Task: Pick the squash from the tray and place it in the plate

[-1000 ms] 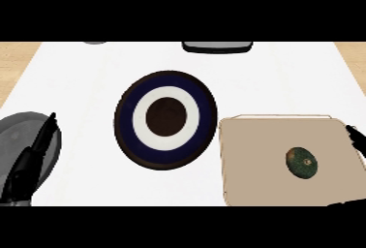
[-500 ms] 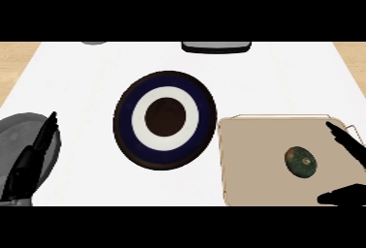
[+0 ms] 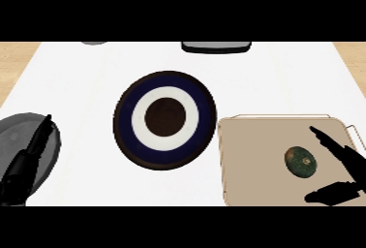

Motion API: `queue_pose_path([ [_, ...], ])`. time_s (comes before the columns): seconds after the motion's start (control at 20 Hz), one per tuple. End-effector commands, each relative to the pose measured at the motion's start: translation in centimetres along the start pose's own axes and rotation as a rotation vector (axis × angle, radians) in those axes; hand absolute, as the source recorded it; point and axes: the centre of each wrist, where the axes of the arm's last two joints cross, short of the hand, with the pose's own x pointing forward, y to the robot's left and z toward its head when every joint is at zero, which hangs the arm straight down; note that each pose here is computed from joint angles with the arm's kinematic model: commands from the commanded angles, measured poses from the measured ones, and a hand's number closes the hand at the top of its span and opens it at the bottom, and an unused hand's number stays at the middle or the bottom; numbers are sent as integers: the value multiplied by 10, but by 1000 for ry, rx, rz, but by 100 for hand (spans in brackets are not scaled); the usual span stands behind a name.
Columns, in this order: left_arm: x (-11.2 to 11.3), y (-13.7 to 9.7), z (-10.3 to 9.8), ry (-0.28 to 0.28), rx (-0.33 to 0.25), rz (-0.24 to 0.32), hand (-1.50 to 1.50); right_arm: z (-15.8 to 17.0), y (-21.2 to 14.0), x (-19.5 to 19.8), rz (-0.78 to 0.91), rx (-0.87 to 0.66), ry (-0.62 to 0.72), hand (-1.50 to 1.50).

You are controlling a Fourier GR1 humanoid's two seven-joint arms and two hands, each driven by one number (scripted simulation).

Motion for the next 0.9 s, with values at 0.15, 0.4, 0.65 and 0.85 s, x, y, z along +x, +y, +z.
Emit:
queue_pose_path([
  [0.15,-6,6,9,-4,-7,10,0,-16,31,-9,2,14,4,-150],
  [0.4,5,-17,-9,10,-8,2,0,-22,25,-7,-33,12,-42,150],
  [0.65,8,8,10,-7,25,-3,0,-30,39,-11,-39,-26,-84,150],
  [0.85,0,-14,-6,10,-1,10,0,-38,25,6,-6,-29,-88,150],
])
